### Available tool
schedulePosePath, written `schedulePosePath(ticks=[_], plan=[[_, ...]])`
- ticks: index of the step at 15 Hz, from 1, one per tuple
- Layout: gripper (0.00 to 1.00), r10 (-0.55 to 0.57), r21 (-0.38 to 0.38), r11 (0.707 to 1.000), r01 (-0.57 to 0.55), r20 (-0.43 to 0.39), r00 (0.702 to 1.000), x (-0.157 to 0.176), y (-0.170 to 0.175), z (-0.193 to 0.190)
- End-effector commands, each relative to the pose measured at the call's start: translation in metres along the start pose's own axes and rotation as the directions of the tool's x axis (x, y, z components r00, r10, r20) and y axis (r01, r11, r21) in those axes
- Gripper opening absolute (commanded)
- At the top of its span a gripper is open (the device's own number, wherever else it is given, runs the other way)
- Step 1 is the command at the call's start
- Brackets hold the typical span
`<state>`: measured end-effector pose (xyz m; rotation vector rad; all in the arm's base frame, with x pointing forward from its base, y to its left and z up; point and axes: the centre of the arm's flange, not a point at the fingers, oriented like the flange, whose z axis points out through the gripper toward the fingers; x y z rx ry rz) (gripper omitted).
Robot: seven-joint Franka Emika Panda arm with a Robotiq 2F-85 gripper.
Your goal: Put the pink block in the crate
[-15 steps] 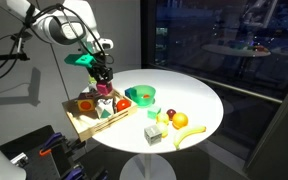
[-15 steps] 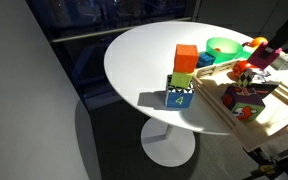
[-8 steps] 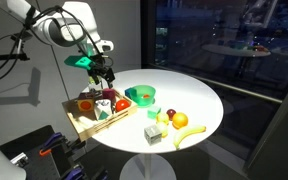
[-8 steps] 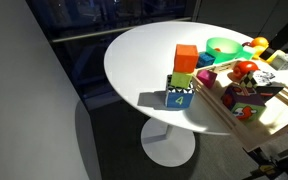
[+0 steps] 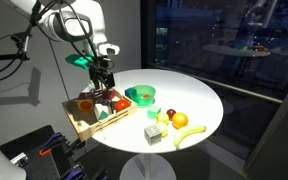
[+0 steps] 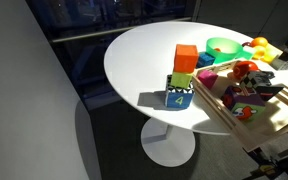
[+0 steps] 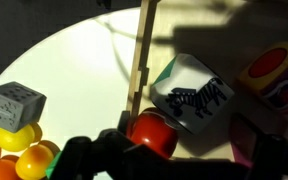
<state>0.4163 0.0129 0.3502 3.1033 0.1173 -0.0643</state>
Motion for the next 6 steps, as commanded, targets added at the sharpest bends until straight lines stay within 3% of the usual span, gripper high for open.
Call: schedulePosePath(ticks=[1,6], plan=[[1.00,0.042,-0.019,0.999,-0.041,0.057,0.997,0.000,0.012,-0.016],[1.00,0.034,0.003,0.999,-0.034,0.059,0.998,-0.001,0.014,-0.008]])
